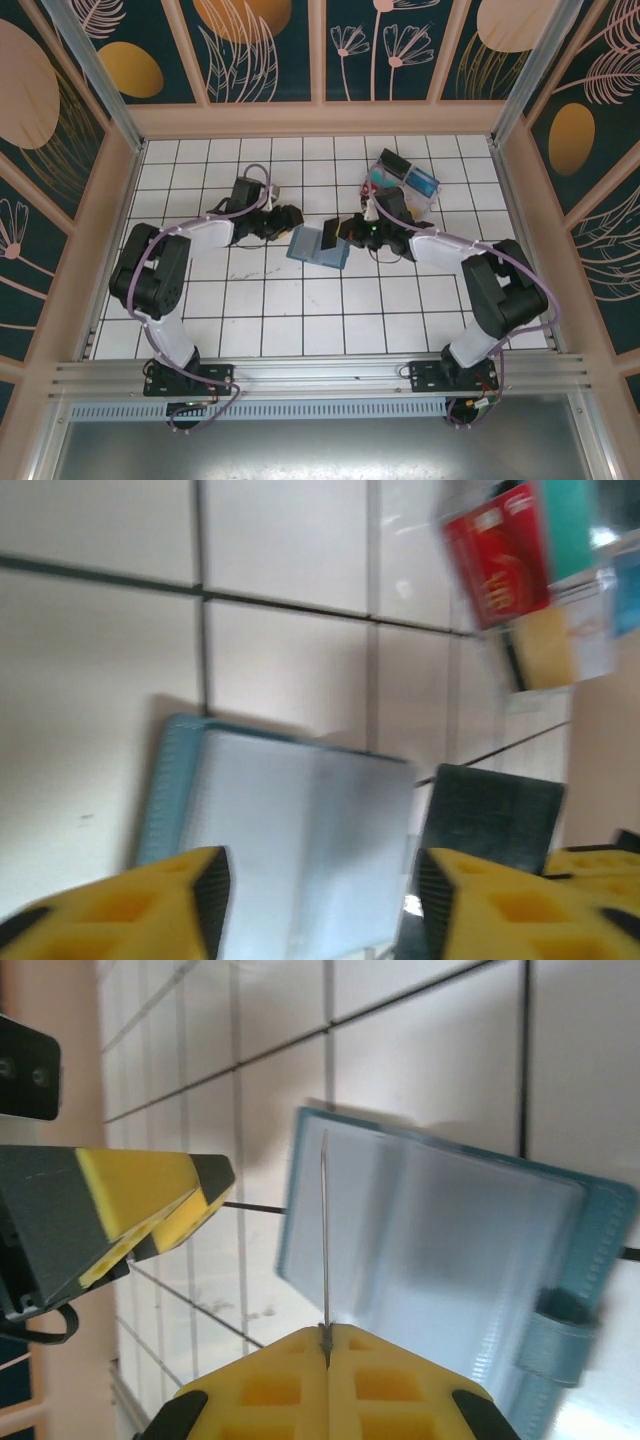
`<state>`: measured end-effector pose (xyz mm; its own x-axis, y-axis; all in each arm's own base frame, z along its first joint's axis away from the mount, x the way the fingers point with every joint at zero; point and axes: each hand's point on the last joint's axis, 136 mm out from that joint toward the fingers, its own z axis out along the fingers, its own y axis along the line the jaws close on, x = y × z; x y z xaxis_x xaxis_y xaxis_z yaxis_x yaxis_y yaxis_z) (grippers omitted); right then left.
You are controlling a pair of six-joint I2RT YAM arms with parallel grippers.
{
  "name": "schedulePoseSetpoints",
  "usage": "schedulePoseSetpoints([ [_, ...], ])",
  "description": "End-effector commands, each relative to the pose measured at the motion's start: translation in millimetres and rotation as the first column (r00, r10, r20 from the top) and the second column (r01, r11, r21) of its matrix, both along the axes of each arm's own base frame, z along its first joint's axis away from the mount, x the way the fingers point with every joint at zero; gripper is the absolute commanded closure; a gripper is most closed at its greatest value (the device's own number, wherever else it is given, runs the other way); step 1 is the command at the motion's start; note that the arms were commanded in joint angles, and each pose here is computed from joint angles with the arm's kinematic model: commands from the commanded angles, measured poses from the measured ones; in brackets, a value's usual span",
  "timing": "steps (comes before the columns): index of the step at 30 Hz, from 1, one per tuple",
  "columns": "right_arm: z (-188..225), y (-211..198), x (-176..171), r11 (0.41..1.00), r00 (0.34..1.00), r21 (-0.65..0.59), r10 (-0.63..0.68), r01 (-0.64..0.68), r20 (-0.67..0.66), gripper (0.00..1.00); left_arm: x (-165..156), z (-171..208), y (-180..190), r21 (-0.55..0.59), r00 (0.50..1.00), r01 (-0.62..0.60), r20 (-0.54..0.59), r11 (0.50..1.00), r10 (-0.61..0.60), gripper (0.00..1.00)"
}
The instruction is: Take the credit cards out of the card holder
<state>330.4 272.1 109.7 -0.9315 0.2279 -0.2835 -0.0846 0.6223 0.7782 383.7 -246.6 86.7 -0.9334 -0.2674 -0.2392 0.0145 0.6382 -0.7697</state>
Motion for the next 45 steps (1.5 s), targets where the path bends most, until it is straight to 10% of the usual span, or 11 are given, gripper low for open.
schedulePoseSetpoints([
  [1,50.4,10.1,2.4,0.987,0.985,0.135,0.07,-0.092,0.156,1.0,-2.7,47.9,-8.0,-0.138,0.994,0.058,0.103,0.989,-0.044,0.31],
  [14,139.9,19.9,-19.5,0.871,0.912,0.37,0.182,-0.322,0.367,1.0,-36.3,142.3,-31.0,-0.372,0.91,0.333,0.369,0.867,-0.191,0.16],
  [31,146.0,25.0,-24.4,0.847,0.905,0.396,0.205,-0.355,0.373,1.0,-49.1,183.6,-28.4,-0.484,0.884,0.369,0.445,0.793,-0.139,1.0],
  [36,146.5,33.9,-25.2,0.843,0.922,0.435,0.168,-0.318,0.348,0.67,-43.7,193.1,-22.4,-0.537,0.902,0.306,0.428,0.786,-0.058,1.0],
  [45,158.0,48.2,-22.6,0.812,0.932,0.498,0.145,-0.304,0.334,0.84,-33.3,188.8,-16.8,-0.579,0.928,0.211,0.372,0.788,0.024,1.0],
])
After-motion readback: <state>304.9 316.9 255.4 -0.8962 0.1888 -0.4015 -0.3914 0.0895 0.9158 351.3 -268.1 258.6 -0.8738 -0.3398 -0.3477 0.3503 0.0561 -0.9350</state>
